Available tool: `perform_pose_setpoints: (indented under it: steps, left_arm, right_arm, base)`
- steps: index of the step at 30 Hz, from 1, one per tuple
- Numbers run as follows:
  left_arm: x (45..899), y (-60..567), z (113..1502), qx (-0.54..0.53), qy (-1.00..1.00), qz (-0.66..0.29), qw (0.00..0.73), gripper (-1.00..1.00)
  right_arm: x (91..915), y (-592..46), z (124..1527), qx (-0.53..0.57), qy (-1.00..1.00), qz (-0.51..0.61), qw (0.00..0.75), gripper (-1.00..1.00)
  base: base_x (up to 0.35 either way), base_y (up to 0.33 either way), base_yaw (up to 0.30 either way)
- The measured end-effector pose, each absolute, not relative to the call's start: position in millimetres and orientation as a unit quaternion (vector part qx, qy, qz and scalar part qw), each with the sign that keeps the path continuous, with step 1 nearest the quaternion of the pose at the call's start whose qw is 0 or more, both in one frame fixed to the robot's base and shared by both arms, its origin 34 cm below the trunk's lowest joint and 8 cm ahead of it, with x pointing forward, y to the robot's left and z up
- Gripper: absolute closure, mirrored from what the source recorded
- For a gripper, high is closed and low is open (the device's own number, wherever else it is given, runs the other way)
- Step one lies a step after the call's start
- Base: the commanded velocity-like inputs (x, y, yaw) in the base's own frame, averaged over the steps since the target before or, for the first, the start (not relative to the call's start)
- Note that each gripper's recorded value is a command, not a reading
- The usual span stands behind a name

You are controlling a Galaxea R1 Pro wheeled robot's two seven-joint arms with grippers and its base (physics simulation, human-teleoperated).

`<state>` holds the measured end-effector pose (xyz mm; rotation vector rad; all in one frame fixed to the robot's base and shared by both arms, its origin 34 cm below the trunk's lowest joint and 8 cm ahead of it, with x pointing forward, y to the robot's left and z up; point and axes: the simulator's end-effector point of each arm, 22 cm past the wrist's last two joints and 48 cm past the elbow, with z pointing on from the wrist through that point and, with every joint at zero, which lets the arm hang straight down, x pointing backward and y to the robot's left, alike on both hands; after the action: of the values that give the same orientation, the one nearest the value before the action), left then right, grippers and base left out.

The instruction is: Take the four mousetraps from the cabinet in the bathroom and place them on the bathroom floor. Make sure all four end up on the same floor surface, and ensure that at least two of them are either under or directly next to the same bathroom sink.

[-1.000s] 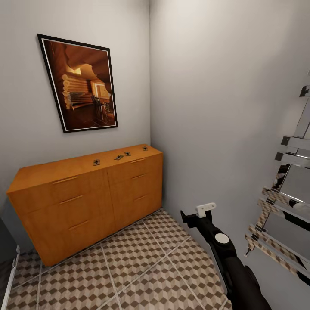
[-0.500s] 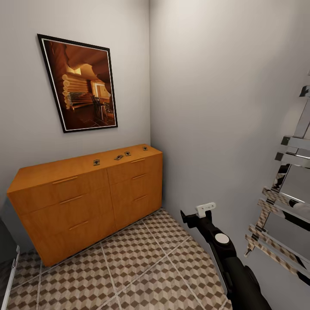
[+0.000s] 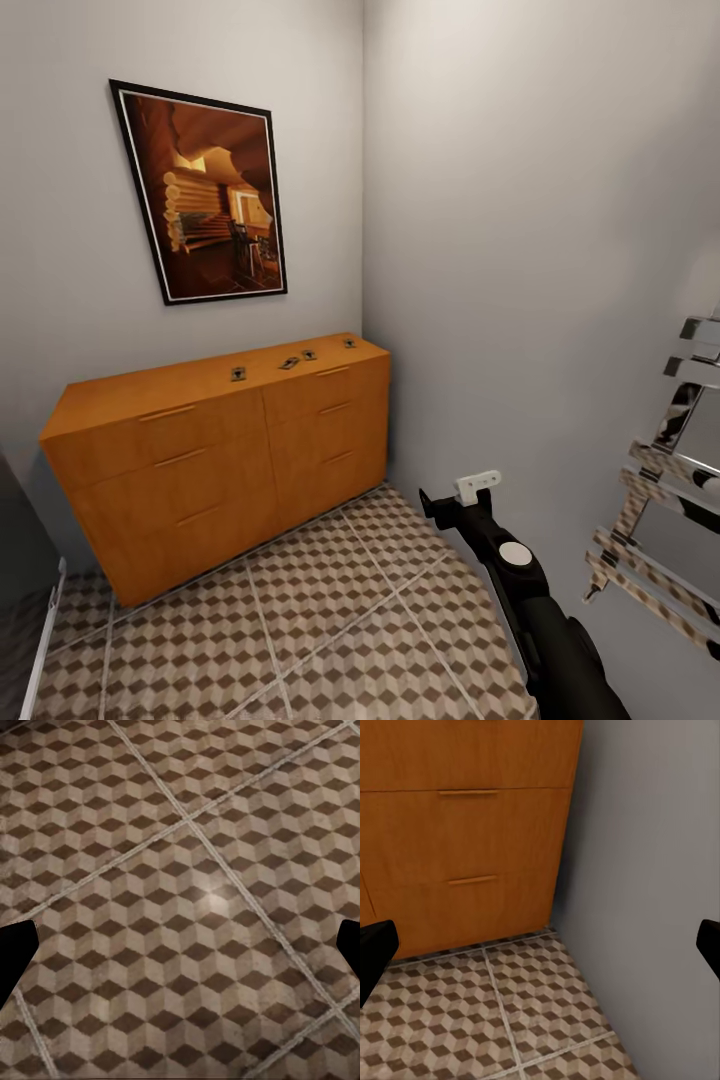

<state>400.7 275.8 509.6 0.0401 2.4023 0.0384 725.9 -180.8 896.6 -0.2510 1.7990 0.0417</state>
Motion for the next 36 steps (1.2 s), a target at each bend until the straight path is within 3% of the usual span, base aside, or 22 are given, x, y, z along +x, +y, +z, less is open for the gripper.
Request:
perform_pose_setpoints:
  steps: [20, 36]
  left_arm:
    - [397.6, 275.8, 507.1, 0.016, 0.934, 0.015, 0.356, -1.0]
    - [397.5, 275.4, 507.2, 0.017, 0.934, 0.015, 0.356, -1.0]
  right_arm:
    - [726.6, -180.9, 891.1, -0.109, 0.784, 0.018, 0.611, -1.0]
    - [726.5, -182.4, 891.3, -0.109, 0.783, 0.017, 0.612, -1.0]
  base:
    - [0.0, 0.0, 0.224]
    - [0.132, -0.115, 0.036]
